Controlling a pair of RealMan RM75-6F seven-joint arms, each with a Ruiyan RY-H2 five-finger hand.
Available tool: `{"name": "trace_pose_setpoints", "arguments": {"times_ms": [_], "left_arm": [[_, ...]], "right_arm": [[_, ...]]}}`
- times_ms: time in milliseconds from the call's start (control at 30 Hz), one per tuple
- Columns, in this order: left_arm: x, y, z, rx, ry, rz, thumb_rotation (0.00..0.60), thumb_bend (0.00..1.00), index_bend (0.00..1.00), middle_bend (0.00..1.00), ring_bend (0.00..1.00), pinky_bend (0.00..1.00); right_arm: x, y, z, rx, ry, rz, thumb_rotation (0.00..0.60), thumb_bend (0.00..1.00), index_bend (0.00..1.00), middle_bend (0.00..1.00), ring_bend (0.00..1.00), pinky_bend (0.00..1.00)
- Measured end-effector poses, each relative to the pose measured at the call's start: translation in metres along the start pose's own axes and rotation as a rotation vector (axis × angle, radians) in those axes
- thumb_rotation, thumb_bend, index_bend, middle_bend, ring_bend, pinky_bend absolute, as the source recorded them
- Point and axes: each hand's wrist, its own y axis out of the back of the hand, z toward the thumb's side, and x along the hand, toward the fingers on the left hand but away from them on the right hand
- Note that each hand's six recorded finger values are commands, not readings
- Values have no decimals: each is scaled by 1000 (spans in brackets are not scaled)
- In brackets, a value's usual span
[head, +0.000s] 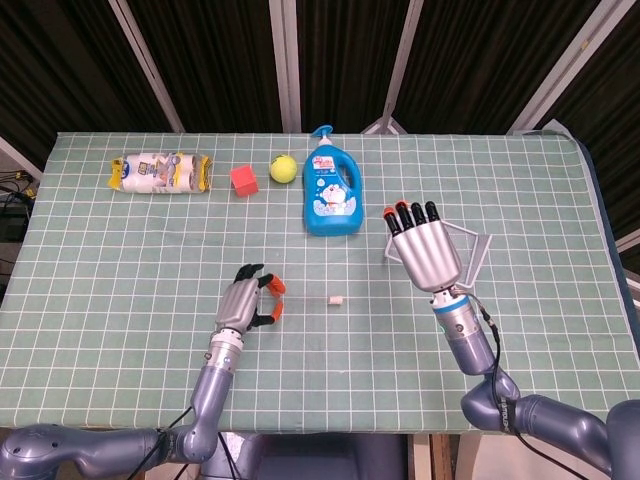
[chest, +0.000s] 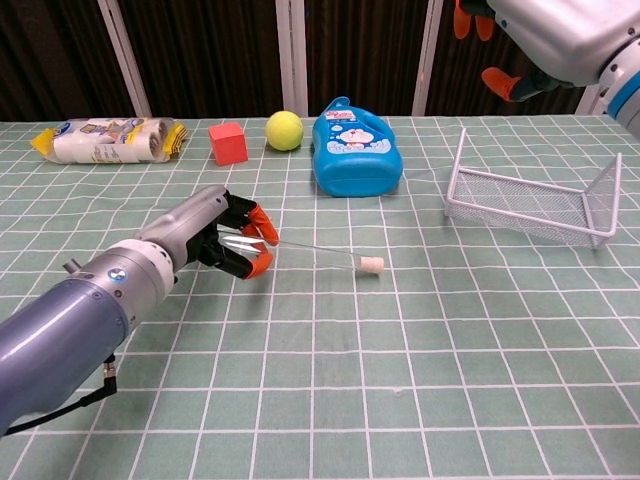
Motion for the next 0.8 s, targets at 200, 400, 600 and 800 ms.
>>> {"name": "trace_pose_setpoints", "arguments": {"times_ms": [200,400,600,800], "left_arm": [[-2,-1,-3,14,-1,-3,600,738,515,481,110,45],[-3,-1,-10,23,12,-7,600,737,513,480,109,43],[-4,1,-13,39,18,-5,600,692,490,451,104,37],[-6,7,-21,59,42,4,600,517,467,415,103,32]], "right_arm": [[2,1,-1,-8,-5,4,600,427,367,418,446,482],[4,2,1,-14,-4,9,600,427,367,417,445,482],[6,4,1,-15,-5,11,600,427,367,417,445,482],[8,6,3,-21,-7,15,600,426,367,417,445,482]]}}
